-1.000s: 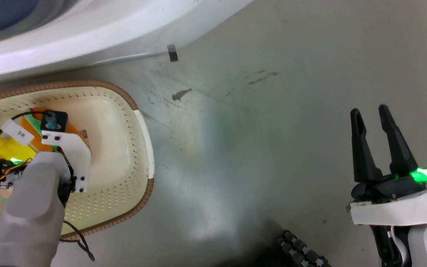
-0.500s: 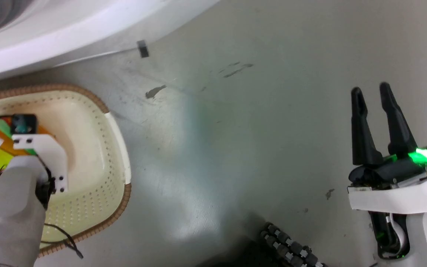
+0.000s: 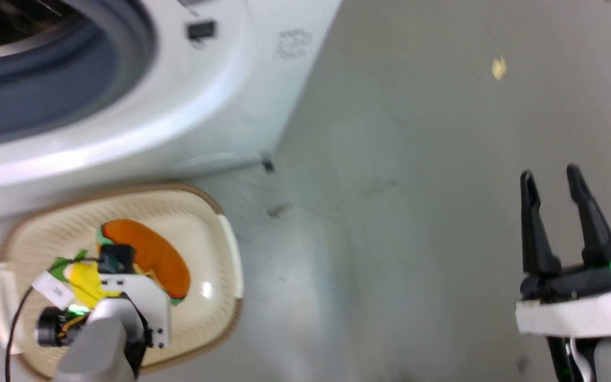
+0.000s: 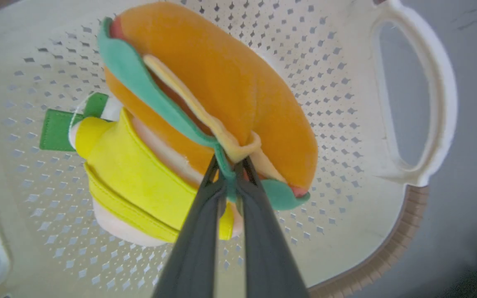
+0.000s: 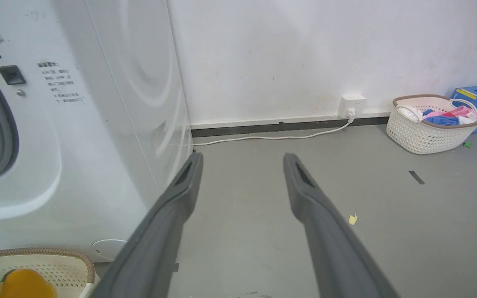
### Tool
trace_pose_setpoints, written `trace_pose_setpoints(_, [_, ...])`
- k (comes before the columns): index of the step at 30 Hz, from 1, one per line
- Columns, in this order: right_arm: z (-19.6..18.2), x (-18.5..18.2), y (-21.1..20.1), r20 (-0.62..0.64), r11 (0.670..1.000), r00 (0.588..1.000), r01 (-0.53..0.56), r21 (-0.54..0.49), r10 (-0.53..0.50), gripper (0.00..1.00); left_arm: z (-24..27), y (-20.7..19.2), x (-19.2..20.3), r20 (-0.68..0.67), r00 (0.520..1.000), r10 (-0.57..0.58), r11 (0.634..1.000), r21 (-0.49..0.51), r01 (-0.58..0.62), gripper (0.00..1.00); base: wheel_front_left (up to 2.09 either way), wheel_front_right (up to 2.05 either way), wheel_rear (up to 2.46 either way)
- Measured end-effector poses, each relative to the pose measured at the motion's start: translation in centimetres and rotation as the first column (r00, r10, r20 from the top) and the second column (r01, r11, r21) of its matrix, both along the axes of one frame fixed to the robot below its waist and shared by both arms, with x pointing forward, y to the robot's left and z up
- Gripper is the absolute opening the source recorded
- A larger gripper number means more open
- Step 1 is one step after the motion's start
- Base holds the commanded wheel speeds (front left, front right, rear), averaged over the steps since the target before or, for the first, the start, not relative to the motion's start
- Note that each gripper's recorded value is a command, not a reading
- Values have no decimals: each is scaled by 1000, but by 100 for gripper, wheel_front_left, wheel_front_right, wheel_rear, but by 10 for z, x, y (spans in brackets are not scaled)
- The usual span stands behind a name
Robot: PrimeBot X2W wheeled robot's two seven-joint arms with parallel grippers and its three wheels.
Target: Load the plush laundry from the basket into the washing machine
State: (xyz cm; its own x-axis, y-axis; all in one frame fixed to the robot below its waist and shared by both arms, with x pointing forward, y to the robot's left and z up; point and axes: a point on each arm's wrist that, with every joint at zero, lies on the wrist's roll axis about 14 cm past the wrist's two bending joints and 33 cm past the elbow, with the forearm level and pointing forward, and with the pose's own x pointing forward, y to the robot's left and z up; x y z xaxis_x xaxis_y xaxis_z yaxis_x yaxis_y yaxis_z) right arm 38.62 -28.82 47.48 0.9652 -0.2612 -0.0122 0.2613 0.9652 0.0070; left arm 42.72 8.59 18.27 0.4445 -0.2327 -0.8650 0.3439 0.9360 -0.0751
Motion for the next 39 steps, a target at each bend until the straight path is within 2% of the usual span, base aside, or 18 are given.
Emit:
trace_pose_setpoints(5, [17,-8,19,51,999,997,-54,6,54,100,49,6,-7,156,987,37,998,-65,-27,0,0,0,0])
trace_pose_setpoints(13, [38,-18,50,122,989,982,-147,19,144,100,118,7,-19,360,922,143,979,-187,-78,0,0,0,0])
trace_pose_setpoints(15, [42,-20,56,137,986,977,-167,23,163,100,145,7,-11,440,881,173,970,-229,-76,0,0,0,0])
trace_pose_setpoints(19, [51,-23,67,167,979,967,-202,24,195,100,209,13,5,608,753,253,949,-307,-71,0,0,0,0])
trace_pose_setpoints(27, [45,-15,74,156,974,965,-221,38,213,100,289,13,26,775,553,306,929,-371,5,0,0,0,0])
trace_pose_setpoints(30, [36,-10,73,131,975,969,-218,51,210,100,302,12,43,803,513,303,929,-369,29,0,0,0,0])
trace_pose_setpoints(35, [28,14,70,125,975,971,-211,64,202,100,328,13,95,848,451,277,939,-339,61,0,0,0,0])
trace_pose_setpoints(39, [13,30,64,98,978,977,-195,76,187,100,331,16,138,860,451,240,952,-299,62,0,0,0,0])
